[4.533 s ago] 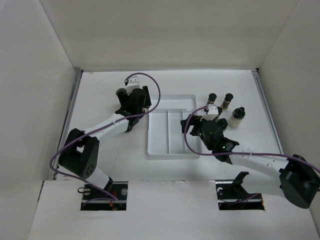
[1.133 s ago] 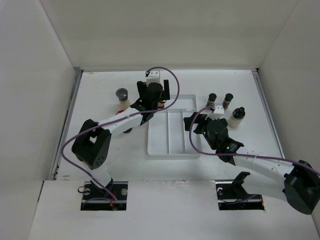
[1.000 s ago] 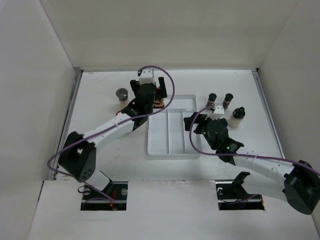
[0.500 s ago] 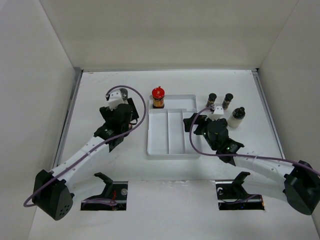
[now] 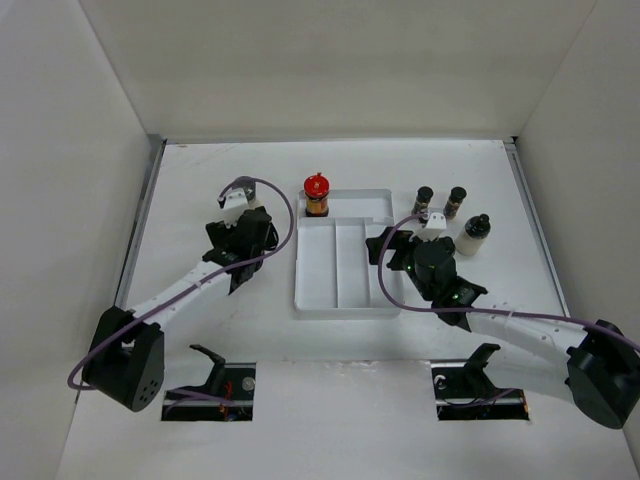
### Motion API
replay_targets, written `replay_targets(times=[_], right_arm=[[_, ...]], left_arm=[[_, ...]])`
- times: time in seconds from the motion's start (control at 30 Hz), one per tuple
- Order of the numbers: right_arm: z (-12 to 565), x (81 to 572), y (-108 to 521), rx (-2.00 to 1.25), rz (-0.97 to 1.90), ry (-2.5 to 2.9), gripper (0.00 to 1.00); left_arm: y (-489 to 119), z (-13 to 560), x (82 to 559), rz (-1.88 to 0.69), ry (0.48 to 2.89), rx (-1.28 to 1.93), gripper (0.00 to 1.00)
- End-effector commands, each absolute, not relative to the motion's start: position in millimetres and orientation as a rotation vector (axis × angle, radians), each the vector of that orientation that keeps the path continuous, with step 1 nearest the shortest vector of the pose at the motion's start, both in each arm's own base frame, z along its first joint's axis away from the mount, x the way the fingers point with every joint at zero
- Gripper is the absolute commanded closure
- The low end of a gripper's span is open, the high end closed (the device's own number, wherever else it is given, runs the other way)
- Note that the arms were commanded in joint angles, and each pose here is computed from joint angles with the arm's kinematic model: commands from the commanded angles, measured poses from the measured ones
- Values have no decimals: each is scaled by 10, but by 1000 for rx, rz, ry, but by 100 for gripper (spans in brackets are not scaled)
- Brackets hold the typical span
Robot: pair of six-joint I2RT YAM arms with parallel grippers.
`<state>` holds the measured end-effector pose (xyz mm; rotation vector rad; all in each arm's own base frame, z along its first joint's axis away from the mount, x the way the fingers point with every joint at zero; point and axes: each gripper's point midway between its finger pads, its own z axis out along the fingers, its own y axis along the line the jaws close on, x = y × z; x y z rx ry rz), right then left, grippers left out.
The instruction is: Organize the condiment bottles
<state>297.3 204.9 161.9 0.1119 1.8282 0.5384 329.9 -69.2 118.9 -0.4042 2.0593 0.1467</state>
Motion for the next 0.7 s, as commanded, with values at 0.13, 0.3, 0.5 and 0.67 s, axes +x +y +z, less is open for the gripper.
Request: replay_targets(times=[0.13,0.3,0.5,0.67], right_arm=[[1801,3019,2106,134,589,1774,0],[1801,3025,2086,141,587,1771,0],[1815,3038,2004,166,570,1755,0],[1823,3072,1860,217,542,1738,0]], left_arm=[[-728,1217,3396,99,2008,-425,43],[-753,1600,3378,49,1928,-405,62],[-1148,2614,3324,-109,1780,-289,63],[-1720,3001,3233,-229,1745,-150,63]])
